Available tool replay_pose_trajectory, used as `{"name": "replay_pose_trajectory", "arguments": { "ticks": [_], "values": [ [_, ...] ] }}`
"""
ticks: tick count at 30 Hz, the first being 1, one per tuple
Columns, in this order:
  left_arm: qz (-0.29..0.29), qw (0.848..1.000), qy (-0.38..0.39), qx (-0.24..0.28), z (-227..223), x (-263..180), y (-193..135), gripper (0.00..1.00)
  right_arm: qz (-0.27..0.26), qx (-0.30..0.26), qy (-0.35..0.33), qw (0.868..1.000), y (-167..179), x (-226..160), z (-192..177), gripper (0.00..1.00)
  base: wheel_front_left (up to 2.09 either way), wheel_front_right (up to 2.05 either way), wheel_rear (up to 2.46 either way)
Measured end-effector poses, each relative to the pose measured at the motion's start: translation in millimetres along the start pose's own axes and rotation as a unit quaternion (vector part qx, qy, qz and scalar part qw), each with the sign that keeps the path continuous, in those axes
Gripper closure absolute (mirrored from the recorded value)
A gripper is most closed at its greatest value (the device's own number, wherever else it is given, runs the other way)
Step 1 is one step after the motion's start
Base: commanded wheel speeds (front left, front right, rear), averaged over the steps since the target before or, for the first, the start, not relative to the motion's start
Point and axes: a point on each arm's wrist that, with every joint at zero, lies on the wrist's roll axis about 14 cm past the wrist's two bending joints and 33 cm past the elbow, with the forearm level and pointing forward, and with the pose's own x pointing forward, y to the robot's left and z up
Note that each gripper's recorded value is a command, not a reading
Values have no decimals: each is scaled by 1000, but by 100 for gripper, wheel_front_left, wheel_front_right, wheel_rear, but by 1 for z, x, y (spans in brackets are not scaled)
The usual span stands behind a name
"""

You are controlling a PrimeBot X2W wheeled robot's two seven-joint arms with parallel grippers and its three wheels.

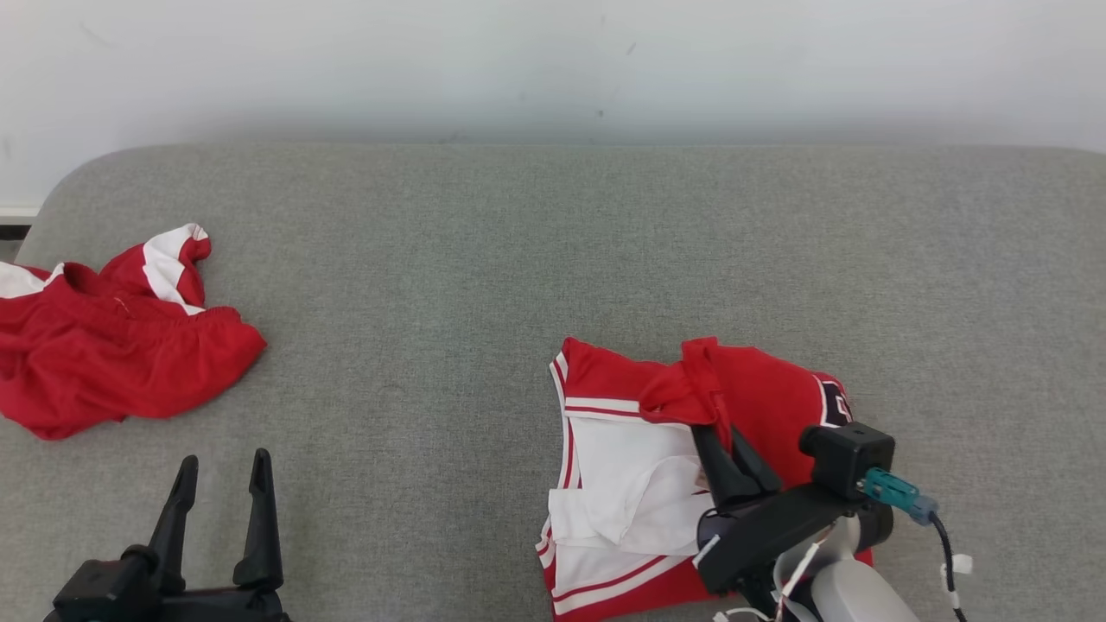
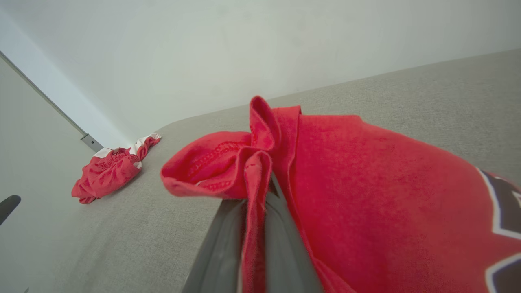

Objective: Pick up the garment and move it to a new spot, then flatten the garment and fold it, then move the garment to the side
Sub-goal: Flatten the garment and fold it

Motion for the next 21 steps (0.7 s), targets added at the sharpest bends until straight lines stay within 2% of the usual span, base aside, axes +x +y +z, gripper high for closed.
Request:
{"name": "replay_pose_trajectory", "arguments": {
  "ticks": [11,18,19,20,21],
  "values": [
    [6,1000,9,-2,-6,0,4,0,62,34,14,997,41,21,-18,100,0,0,0],
    [7,1000,11,-4,-7,0,4,0,75,39,36,996,49,29,-34,100,0,0,0],
    [6,1000,12,-4,-7,0,3,0,73,33,42,996,47,29,-38,87,0,0,0],
    [6,1000,13,-5,-8,0,3,0,72,32,40,996,46,29,-38,0,0,0,0],
    [5,1000,13,-5,-8,0,3,0,71,34,39,996,46,29,-38,0,0,0,0]
  ]
}}
